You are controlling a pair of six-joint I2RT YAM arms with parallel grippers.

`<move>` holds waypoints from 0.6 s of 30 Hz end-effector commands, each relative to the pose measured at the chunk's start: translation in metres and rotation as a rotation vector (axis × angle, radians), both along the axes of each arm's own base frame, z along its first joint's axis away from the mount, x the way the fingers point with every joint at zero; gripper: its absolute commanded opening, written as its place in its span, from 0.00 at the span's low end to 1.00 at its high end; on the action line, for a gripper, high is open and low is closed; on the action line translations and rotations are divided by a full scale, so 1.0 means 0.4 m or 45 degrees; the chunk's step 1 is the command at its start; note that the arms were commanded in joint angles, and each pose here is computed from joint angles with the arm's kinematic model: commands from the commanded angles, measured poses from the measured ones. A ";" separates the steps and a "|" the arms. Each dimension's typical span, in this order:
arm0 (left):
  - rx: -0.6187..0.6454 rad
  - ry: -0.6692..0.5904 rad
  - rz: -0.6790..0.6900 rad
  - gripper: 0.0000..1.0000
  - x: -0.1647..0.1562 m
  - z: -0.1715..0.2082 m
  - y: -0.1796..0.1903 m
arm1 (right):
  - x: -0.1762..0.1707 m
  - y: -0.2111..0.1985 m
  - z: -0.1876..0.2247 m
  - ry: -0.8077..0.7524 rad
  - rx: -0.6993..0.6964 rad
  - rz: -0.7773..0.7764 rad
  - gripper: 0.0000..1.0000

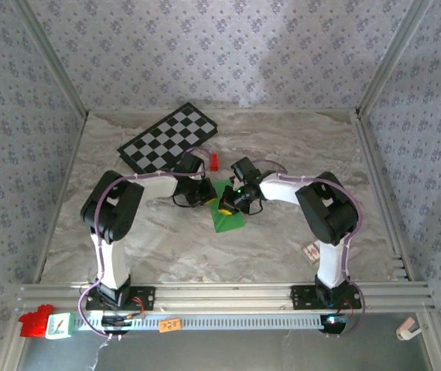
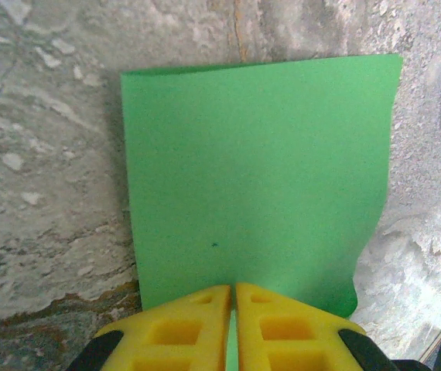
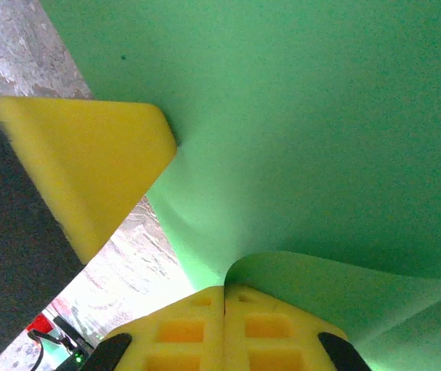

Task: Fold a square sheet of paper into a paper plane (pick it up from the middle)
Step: Fold the triangle a second time at the center of the table.

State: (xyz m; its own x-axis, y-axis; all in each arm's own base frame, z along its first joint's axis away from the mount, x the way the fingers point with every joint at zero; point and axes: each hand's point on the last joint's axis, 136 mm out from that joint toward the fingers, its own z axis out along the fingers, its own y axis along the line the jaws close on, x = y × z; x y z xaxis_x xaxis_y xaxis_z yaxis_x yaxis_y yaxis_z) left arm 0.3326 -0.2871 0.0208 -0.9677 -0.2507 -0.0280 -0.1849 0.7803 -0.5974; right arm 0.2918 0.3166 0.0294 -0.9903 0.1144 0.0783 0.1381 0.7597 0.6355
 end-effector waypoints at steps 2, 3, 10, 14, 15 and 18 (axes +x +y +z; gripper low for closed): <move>0.112 0.128 -0.017 0.12 -0.060 -0.075 0.033 | -0.014 0.006 -0.011 0.023 -0.014 0.042 0.02; 0.110 0.128 -0.016 0.12 -0.059 -0.074 0.032 | -0.013 0.009 -0.010 0.020 -0.010 0.045 0.02; 0.110 0.130 -0.015 0.12 -0.059 -0.074 0.033 | -0.013 0.016 -0.016 0.026 0.007 0.047 0.02; 0.112 0.135 -0.014 0.12 -0.062 -0.076 0.034 | -0.009 0.016 -0.015 0.019 0.023 0.034 0.02; 0.113 0.135 -0.014 0.12 -0.062 -0.076 0.034 | -0.007 0.017 -0.013 0.015 0.026 0.031 0.02; 0.113 0.135 -0.014 0.12 -0.062 -0.076 0.034 | -0.003 0.019 -0.007 0.003 0.037 0.026 0.02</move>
State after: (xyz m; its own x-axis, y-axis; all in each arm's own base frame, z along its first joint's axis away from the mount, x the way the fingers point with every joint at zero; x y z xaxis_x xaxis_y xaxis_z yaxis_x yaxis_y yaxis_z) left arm 0.3324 -0.2870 0.0206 -0.9676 -0.2510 -0.0272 -0.1857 0.7805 -0.5970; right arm 0.2920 0.3209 0.0261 -0.9914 0.1019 0.0818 0.1306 0.7511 0.6471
